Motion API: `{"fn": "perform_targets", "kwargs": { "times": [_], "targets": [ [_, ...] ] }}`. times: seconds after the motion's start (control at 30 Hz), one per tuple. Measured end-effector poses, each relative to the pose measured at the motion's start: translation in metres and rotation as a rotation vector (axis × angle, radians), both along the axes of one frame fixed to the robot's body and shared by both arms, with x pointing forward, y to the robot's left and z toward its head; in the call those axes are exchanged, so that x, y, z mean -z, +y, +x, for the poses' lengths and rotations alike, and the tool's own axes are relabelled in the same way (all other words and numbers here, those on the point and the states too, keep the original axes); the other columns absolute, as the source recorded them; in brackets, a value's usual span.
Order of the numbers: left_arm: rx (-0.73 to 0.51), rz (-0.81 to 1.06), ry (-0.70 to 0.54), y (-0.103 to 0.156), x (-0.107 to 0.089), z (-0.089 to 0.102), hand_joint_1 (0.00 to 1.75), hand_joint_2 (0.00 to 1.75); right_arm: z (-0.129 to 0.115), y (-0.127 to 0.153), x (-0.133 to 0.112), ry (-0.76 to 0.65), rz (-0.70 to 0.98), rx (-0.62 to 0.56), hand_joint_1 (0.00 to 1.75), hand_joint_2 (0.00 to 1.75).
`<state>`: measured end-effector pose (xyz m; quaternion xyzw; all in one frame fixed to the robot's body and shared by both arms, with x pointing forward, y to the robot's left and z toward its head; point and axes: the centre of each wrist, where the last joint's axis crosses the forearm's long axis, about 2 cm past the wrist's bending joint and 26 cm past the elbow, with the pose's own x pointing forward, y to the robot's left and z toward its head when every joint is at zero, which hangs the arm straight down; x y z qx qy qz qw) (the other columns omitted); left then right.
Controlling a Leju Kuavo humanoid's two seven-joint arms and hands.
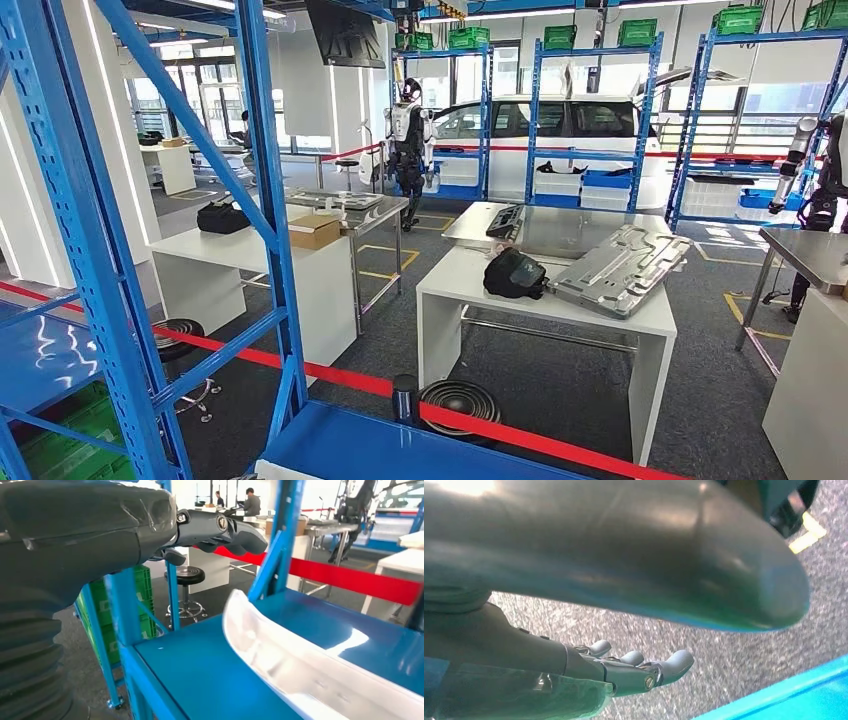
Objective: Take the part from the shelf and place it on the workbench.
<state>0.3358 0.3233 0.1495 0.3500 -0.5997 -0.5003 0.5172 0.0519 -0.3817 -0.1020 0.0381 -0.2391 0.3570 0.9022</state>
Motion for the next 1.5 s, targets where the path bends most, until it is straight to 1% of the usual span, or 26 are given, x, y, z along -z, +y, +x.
{"fn": "perform_targets", "kwargs": {
  "times": [0.23, 0.37, 0.53, 0.7, 0.93, 1.23, 1.4, 1.5],
  "targets": [
    [0.027, 0.042, 0.027, -0.001, 0.000, 0.015, 0.00, 1.75, 0.002, 0.003, 0.000, 0.000, 0.000, -0.001, 0.00, 0.00],
    [0.035, 0.058, 0.057, -0.001, 0.005, 0.019, 0.00, 1.75, 0.003, 0.004, 0.000, 0.002, 0.002, -0.006, 0.00, 0.00],
    [0.033, 0.086, 0.059, 0.004, -0.003, 0.032, 0.00, 1.75, 0.005, 0.006, 0.000, 0.001, 0.008, -0.012, 0.00, 0.00],
    [0.027, 0.109, 0.092, 0.006, -0.003, 0.042, 0.00, 1.75, 0.008, 0.007, 0.000, 0.003, 0.007, -0.025, 0.00, 0.00],
    [0.020, 0.123, 0.154, 0.008, 0.009, 0.044, 0.00, 1.75, 0.011, 0.007, -0.001, 0.008, 0.002, -0.035, 0.00, 0.00],
    [0.004, 0.135, 0.173, 0.013, 0.010, 0.051, 0.00, 1.75, 0.016, 0.007, -0.001, 0.005, 0.003, -0.049, 0.00, 0.00],
    [-0.017, 0.138, 0.188, 0.013, 0.016, 0.052, 0.00, 1.75, 0.020, 0.009, -0.002, 0.022, 0.008, -0.073, 0.00, 0.00],
    [-0.024, 0.140, 0.173, 0.011, 0.010, 0.058, 0.00, 1.75, 0.026, 0.011, -0.003, 0.020, 0.011, -0.083, 0.00, 0.00]
  ]
}}
